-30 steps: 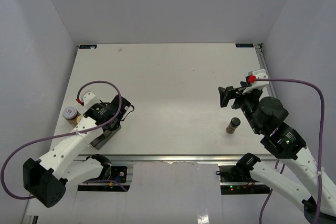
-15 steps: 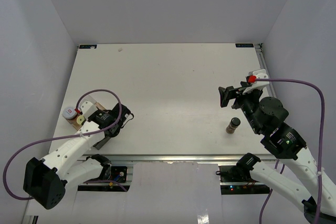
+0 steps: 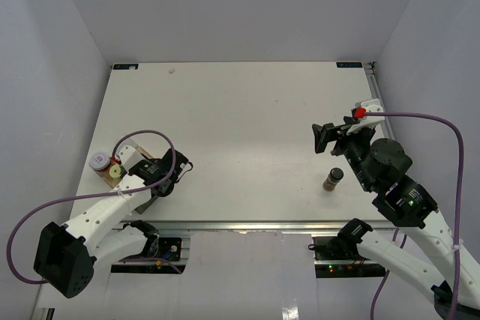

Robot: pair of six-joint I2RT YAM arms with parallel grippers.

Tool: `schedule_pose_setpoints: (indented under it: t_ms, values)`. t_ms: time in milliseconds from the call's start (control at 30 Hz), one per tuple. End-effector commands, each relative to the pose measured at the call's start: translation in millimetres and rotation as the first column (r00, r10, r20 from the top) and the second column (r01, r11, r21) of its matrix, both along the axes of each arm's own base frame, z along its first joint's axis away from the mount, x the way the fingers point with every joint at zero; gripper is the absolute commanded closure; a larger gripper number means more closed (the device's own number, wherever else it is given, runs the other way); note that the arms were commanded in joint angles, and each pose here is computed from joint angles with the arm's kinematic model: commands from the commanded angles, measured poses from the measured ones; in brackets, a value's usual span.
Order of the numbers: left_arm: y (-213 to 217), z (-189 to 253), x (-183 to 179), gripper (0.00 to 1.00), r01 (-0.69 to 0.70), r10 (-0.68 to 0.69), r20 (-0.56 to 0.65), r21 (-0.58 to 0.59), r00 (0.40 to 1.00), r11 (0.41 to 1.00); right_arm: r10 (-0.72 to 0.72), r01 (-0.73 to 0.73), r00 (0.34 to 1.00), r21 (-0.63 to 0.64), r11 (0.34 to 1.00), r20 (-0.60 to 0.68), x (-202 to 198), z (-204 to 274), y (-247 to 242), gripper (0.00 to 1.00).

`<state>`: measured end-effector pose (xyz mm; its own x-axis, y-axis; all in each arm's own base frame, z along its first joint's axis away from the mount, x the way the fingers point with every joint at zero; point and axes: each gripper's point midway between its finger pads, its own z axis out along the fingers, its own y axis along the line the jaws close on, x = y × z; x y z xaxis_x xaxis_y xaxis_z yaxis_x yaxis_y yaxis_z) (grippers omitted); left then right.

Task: Organize the condiment bottles

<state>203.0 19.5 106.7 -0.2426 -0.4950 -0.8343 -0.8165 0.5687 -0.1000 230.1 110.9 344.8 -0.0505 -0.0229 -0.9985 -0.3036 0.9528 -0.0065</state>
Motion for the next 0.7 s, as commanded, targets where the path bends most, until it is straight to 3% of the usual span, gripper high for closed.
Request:
schedule_pose_setpoints:
  t_ms: [0, 167, 400, 600, 667]
  values:
    - [3.3, 1.1, 6.8, 1.00, -0.013, 0.012, 0.042, 0.025, 0.999, 1.000, 0.006, -0.007, 0.999, 0.039, 0.999, 0.043, 0.4, 15.1, 2.4, 0.09]
    - [2.0, -6.7, 8.7, 1.00, -0.021, 0.020, 0.033, 0.027, 0.999, 0.999, 0.006, -0.008, 0.999, 0.040, 0.999, 0.047, -0.7, 15.5, 1.4, 0.09]
    - [4.8, -13.2, 4.6, 0.85, -0.049, 0.049, 0.001, 0.046, 0.999, 0.998, 0.004, -0.006, 0.999, 0.047, 0.999, 0.052, -2.7, 15.8, -0.8, 0.09]
    - [4.3, -12.9, 5.5, 0.57, -0.048, 0.048, 0.012, 0.039, 0.999, 0.998, 0.005, -0.008, 0.999, 0.048, 0.999, 0.053, -3.3, 15.1, -0.9, 0.09]
    - [3.8, -13.7, 5.4, 0.52, -0.047, 0.047, 0.010, 0.037, 0.999, 0.998, 0.004, -0.006, 0.999, 0.048, 0.999, 0.053, -3.4, 14.8, -1.3, 0.09]
